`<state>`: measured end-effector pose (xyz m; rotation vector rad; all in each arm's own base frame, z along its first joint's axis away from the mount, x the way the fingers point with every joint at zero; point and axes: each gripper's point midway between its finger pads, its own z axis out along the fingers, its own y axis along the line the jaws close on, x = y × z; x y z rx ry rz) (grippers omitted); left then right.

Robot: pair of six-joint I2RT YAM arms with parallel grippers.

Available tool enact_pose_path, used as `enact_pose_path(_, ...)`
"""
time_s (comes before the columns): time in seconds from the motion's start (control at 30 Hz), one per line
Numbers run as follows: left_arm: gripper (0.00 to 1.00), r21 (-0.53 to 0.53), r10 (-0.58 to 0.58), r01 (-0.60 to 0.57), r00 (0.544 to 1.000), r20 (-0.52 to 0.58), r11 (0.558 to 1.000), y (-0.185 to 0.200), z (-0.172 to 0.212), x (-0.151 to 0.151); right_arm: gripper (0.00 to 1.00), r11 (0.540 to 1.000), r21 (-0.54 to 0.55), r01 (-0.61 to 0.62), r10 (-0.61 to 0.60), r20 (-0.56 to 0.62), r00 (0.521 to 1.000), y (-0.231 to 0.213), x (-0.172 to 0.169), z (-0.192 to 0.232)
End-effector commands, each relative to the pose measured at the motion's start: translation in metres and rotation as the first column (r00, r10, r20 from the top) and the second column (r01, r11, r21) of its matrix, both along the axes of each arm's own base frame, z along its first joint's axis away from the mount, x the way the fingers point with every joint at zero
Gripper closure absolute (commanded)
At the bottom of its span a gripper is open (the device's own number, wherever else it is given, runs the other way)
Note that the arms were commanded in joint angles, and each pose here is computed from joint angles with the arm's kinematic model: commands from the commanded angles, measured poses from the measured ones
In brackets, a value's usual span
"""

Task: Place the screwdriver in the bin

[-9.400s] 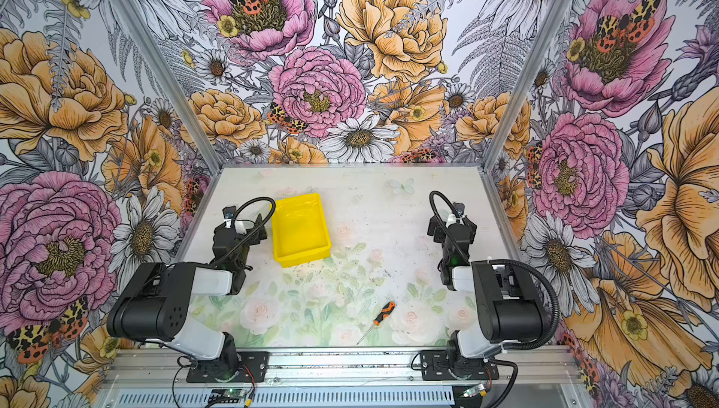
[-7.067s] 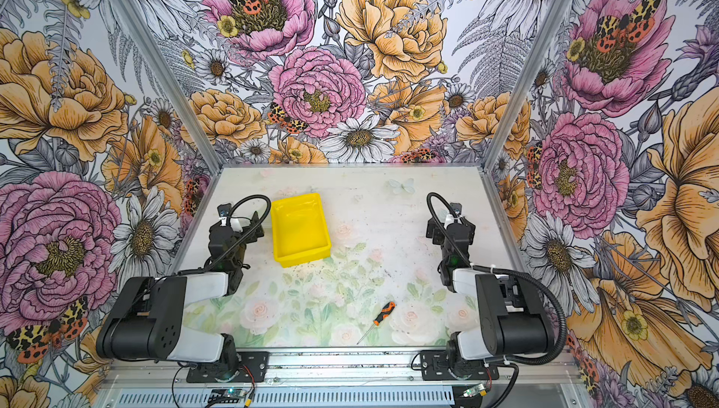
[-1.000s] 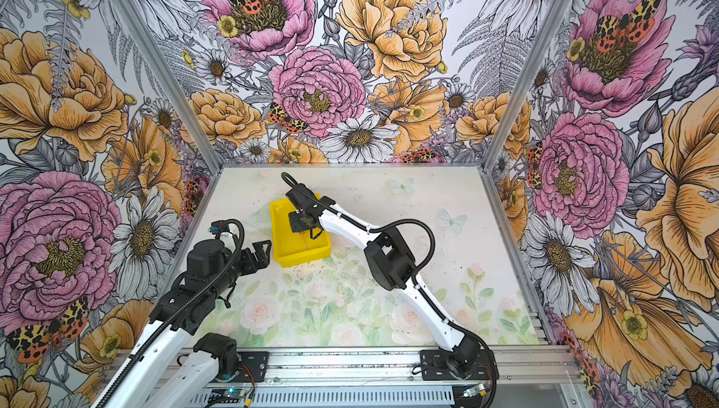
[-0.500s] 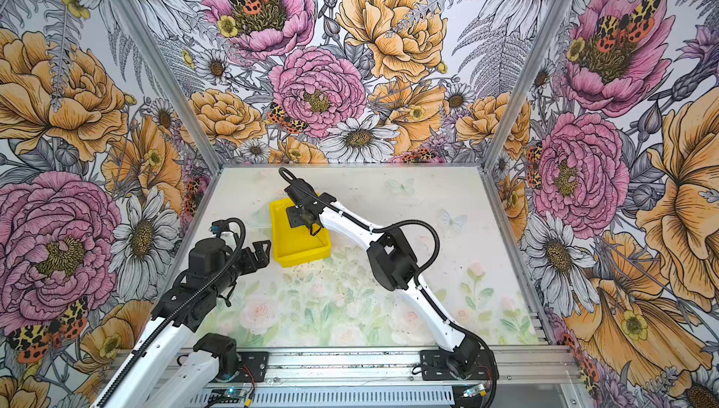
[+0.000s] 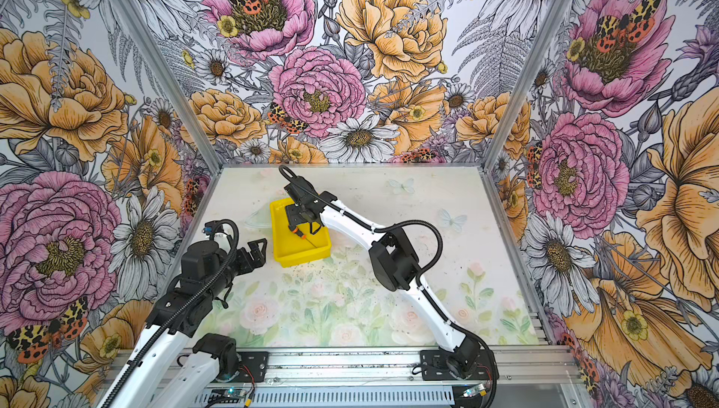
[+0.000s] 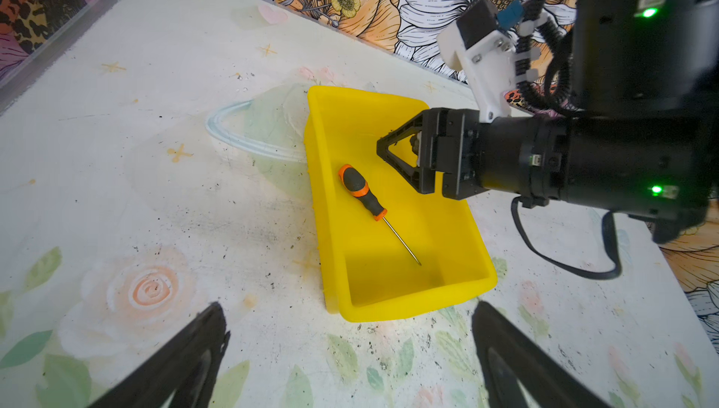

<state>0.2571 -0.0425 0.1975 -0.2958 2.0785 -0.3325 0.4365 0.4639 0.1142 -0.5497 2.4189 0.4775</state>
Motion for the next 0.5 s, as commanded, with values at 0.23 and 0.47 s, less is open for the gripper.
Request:
enact_pose_path(0.23, 0.01, 0.035, 0.099, -0.102, 0.992, 0.076, 0.994, 0.031, 0.007, 0.018, 0.08, 0.998, -0.035, 0.055, -0.041, 0.317, 0.948, -0.084, -0.035, 0.139)
enact_pose_path(0.47, 0.01, 0.143, 0.121, -0.147, 0.977, 0.178, 0.979, 0.050, 0.011, 0.028, 0.01, 0.955, -0.067, 0.288, -0.241, 0.391, 0.888, -0.214, -0.071, 0.143)
